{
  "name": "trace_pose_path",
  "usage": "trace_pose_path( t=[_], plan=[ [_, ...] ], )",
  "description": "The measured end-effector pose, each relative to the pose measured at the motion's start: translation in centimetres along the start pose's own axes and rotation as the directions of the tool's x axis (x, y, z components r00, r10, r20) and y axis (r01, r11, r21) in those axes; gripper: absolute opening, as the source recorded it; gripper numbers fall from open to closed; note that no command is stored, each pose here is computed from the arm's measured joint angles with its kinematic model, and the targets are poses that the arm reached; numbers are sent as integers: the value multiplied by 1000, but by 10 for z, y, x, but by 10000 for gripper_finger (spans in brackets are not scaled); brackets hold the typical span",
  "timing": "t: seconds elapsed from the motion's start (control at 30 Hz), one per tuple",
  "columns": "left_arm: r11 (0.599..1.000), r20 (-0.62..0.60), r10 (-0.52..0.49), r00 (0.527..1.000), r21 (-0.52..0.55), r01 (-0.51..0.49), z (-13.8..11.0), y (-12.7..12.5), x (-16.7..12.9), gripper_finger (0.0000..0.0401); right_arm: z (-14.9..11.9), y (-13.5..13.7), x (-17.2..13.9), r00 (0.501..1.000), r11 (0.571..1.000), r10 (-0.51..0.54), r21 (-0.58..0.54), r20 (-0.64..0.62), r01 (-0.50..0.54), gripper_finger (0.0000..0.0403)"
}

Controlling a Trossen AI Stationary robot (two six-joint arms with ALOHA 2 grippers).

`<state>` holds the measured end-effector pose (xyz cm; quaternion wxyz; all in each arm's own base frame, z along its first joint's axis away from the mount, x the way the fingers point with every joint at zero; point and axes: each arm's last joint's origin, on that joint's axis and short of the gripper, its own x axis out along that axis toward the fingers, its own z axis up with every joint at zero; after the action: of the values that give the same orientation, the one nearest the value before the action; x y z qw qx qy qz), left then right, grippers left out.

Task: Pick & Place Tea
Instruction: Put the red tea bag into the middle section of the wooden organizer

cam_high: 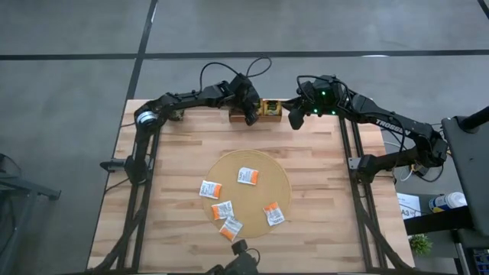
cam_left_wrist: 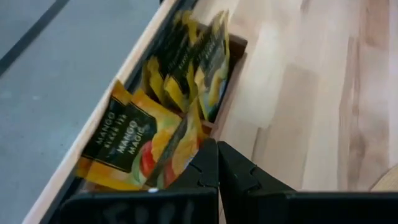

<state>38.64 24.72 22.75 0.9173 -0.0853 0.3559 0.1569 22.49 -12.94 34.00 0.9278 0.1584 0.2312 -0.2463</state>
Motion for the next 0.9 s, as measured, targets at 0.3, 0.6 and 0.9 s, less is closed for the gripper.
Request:
trace_pose_path(
  t=[0.3,0.6,0.9],
  plan=[
    [997,-55,73,996,17,-72,-13,5,21,0,0,0,0,1000,1000,-1,-1,0,1,68],
    [993,-83,115,990,29,-113,-19,7,31,0,0,0,0,1000,1000,-5,-3,2,5,78],
    [996,-86,92,992,7,-91,-15,4,29,0,0,-1,0,1000,1000,-11,-15,4,11,71]
  ],
)
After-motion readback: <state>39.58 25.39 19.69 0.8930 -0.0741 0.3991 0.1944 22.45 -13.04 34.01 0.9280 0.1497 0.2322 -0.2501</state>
